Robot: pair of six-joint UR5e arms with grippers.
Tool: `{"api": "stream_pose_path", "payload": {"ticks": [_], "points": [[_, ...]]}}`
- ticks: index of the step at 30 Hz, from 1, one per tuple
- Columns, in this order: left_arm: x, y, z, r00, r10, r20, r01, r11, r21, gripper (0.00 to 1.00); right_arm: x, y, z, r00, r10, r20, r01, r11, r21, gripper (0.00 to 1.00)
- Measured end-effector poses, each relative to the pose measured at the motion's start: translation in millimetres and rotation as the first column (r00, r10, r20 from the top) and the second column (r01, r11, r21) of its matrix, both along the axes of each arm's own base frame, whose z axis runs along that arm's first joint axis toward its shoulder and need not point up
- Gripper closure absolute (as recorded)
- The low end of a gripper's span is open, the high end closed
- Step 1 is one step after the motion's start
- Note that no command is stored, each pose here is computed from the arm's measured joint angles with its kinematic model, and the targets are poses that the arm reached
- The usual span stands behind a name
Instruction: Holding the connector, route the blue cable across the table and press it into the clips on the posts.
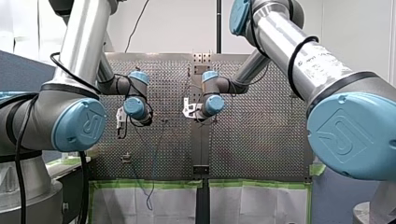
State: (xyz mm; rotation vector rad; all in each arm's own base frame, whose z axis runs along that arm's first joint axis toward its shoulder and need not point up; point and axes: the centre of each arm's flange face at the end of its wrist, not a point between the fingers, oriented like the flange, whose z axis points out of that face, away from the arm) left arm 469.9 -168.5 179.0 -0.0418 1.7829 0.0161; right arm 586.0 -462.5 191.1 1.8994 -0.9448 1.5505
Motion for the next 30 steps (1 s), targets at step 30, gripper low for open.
{"api": "stream_pose_path", "payload": {"ticks": [30], "points": [[-41.0, -82.5, -7.1, 0.9934, -0.06, 0.097, 0.068, 0.9946, -0.079, 0.02, -17.0, -14.2, -2.4, 0.9994, -0.029, -0.02, 0.029, 0.9991, 0.03, 1.0]]}}
